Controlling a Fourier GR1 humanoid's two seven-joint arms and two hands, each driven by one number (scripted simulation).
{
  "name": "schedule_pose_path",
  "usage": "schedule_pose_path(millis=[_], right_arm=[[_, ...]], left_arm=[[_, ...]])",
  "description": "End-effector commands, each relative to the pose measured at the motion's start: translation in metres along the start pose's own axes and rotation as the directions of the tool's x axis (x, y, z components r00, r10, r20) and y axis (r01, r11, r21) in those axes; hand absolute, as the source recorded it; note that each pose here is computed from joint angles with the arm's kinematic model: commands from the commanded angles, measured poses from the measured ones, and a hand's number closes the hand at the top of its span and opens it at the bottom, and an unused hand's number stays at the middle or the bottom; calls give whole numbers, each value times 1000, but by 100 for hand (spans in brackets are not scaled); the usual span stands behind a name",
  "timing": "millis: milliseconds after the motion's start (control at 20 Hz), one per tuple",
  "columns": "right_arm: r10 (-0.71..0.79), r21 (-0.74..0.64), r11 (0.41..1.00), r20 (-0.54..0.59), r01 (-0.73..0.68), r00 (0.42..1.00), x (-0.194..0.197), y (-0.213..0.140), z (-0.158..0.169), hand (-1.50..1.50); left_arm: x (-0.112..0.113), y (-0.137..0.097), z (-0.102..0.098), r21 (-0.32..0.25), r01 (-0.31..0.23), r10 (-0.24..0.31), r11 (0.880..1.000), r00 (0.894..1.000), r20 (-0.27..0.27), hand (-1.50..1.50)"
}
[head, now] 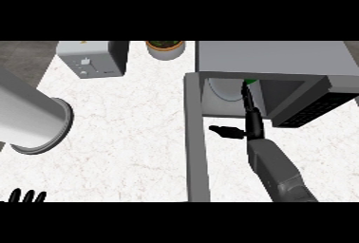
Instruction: Pick up the milk, place it into the microwave and close the microwave
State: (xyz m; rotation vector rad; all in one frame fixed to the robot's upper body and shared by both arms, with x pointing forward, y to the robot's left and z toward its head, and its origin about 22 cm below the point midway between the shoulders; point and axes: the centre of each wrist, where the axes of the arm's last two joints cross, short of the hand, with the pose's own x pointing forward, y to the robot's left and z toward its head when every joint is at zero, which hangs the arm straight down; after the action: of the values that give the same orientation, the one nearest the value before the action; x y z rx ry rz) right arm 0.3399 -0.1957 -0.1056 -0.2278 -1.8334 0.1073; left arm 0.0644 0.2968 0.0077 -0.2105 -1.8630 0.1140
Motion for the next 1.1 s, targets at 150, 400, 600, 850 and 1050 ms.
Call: schedule_pose_path(millis=[150,400,600,850,1050], right_arm=[[-141,93,986,-15,141,990,-15,-10,27,-150],[-108,79,991,-14,109,994,-35,-51,66,-150],[-94,53,994,-10,94,996,-40,-57,97,-150],[-84,11,996,1,84,996,-40,-108,114,150],[-55,-8,998,-12,55,998,-35,-133,127,150]], left_arm=[[-6,-12,3,-50,5,-8,999,999,-49,-150],[-19,-28,5,-81,18,-25,997,996,-82,-150],[-16,-30,-11,-96,-9,-2,995,993,-117,-150],[-22,-37,-30,-231,-25,-5,973,992,-126,-150],[-32,-52,-42,-341,-1,-66,940,980,-185,-150]])
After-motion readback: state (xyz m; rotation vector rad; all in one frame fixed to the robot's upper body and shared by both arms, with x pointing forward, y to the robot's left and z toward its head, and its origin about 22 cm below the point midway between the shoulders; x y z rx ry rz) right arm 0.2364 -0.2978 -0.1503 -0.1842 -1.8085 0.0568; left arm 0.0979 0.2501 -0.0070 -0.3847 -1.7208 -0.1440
